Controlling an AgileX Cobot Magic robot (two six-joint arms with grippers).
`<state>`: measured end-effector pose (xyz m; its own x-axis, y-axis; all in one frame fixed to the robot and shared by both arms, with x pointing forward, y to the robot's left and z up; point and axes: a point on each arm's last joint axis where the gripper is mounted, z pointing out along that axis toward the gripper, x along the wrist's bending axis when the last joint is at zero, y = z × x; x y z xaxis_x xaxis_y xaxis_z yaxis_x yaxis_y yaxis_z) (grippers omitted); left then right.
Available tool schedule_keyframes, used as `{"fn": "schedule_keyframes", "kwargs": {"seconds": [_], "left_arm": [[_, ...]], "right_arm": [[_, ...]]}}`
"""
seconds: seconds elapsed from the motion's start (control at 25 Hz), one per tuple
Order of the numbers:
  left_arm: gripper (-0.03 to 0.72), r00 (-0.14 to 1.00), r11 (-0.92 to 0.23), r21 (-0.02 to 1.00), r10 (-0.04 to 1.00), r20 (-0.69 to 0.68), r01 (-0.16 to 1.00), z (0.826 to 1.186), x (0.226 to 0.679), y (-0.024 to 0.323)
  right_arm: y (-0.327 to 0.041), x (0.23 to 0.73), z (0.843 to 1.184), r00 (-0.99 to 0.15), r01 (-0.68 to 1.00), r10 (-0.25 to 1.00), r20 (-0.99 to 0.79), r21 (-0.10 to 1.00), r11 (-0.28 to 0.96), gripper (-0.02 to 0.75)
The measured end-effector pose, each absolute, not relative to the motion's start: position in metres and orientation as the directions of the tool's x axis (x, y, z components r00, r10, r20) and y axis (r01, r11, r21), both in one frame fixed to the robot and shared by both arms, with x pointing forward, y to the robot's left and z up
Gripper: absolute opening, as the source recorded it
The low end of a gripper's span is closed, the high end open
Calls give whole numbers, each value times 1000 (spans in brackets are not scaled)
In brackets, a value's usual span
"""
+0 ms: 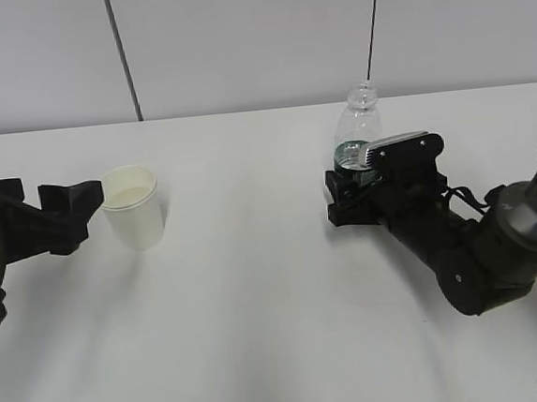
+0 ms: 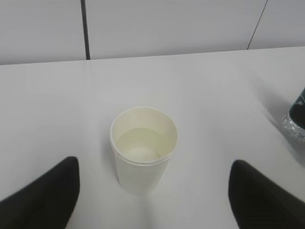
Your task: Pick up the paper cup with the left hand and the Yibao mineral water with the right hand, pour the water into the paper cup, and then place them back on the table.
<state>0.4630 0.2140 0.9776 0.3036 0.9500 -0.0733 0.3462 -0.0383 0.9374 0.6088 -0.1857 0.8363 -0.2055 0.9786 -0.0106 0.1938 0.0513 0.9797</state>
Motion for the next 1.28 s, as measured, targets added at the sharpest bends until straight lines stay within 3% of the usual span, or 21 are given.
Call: {"fn": "schedule_keyframes", "kwargs": {"seconds": [0.44, 0.64, 0.92, 1.04, 1.28], "left_arm": [[572, 322, -74, 921, 945, -58, 383, 977, 460, 214], [571, 333, -89, 906, 941, -60, 414, 992, 454, 215], [559, 351, -190, 736, 934, -69, 650, 1023, 443, 215], [551, 357, -241, 611, 931, -74, 754, 1035, 432, 218], [534, 368, -297, 444, 927, -80, 845, 1057, 405, 227]], "right_arm": [[-199, 570, 848, -207, 230, 978, -20, 971, 69, 627], [-201, 553, 874, -244, 219, 970, -20, 973, 75, 621], [-203, 528, 932, -302, 440, 953, 1, 887, 139, 598], [-208, 508, 959, -313, 582, 950, 7, 792, 186, 593], [-226, 455, 1018, -307, 768, 952, 9, 593, 242, 591]]}}
